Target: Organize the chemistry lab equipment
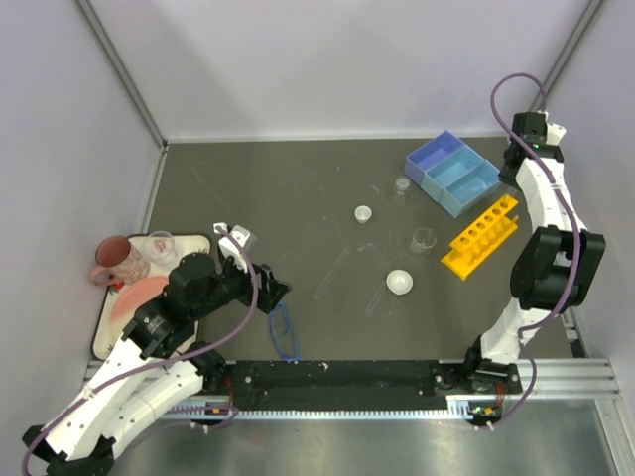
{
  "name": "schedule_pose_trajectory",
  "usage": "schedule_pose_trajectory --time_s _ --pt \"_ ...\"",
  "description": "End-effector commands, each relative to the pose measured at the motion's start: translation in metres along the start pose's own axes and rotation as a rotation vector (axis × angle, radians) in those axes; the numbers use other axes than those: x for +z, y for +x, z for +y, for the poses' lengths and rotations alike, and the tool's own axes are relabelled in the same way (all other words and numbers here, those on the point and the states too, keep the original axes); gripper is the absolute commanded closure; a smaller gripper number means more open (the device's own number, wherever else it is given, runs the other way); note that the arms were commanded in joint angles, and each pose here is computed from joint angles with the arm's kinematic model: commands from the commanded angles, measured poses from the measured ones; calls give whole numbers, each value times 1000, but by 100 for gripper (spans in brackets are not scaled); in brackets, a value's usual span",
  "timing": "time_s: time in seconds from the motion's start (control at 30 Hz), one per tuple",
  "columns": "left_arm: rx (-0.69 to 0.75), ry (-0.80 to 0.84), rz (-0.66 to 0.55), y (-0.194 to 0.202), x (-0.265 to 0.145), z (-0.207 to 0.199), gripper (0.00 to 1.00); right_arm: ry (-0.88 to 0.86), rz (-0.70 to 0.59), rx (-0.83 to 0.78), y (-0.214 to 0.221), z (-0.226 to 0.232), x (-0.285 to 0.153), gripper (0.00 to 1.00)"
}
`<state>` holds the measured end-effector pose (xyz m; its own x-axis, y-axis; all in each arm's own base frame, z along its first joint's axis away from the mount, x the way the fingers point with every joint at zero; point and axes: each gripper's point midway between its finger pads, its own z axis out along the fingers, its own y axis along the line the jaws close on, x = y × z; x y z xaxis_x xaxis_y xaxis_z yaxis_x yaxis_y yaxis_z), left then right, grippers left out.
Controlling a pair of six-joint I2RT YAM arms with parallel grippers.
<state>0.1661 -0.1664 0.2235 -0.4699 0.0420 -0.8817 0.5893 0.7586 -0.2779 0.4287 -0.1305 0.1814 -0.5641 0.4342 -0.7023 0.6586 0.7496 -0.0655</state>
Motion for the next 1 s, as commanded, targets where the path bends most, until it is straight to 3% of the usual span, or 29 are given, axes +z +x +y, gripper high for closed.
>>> schedule_pose_trajectory --time_s 0.0,0.17,0.23,0.37,0.57,0.83,0.97 --pt "19 19 -39 -8 0 -3 1 -6 -68 53 -12 -1 -11 95" --pt "19 22 -38 -7 0 -4 1 -11 -65 56 -8 0 -8 93" --pt "21 22 -38 -7 0 -3 1 -12 -64 56 -7 0 -8 86" --pt "19 23 -36 -7 0 -4 1 -17 -71 54 -8 -1 -10 59" --pt "20 24 -34 -8 1 -4 1 -44 -108 31 -21 5 -30 40" --pt "18 22 -14 -24 2 -9 1 -47 -172 26 -42 -5 -85 34" --pt "-2 -39 76 -17 18 1 1 -169 -228 69 -45 -5 -141 34"
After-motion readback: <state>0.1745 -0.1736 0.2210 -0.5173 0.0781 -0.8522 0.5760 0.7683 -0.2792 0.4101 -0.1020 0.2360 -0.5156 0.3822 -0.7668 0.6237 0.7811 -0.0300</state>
